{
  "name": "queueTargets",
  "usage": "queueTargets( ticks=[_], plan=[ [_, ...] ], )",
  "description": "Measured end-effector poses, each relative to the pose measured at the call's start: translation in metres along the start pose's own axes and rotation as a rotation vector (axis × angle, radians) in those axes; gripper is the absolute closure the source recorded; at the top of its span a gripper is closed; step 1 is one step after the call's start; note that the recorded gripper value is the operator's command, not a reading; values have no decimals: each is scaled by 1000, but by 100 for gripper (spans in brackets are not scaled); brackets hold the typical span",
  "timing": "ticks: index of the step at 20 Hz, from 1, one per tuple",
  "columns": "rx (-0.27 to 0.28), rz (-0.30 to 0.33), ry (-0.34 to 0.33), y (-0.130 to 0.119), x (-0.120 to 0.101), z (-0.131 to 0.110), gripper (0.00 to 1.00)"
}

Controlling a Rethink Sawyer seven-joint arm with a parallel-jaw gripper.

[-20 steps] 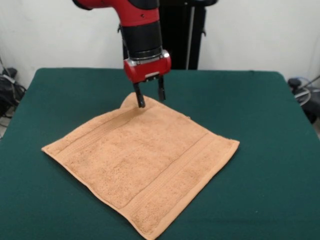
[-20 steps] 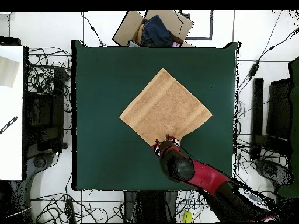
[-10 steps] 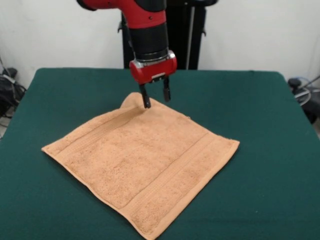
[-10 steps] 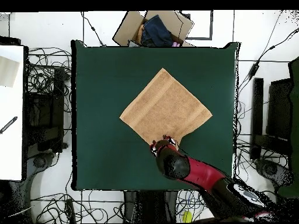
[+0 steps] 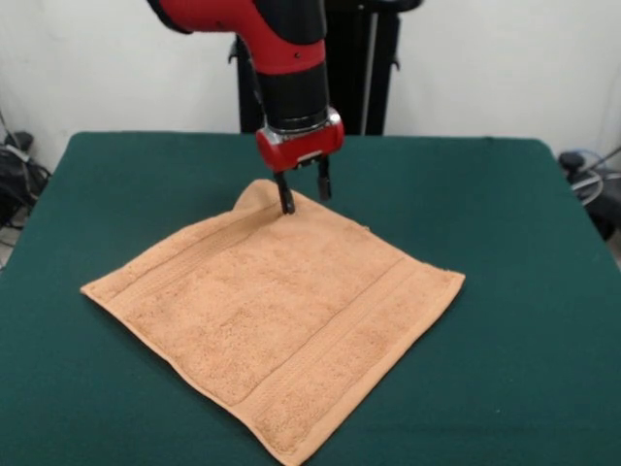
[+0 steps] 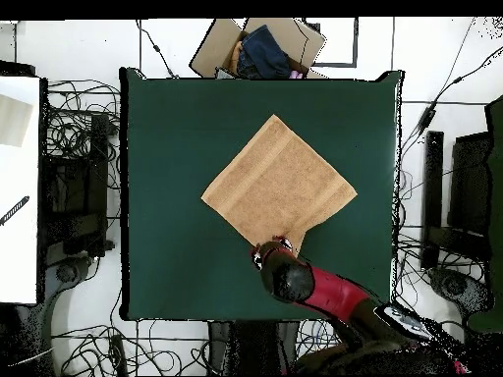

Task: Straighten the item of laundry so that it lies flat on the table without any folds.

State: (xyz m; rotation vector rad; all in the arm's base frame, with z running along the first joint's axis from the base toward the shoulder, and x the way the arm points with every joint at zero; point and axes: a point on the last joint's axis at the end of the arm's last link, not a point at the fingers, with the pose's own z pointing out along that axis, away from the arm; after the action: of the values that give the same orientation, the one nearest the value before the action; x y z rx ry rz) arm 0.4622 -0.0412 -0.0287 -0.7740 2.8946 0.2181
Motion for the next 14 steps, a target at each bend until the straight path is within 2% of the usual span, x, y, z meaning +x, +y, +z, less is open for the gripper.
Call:
queueTargets(
  ticks=[7,14],
  plan=[
    [-44,25,11,7,16,17,0],
    [-59,63,-18,-2,25,16,0]
  ],
)
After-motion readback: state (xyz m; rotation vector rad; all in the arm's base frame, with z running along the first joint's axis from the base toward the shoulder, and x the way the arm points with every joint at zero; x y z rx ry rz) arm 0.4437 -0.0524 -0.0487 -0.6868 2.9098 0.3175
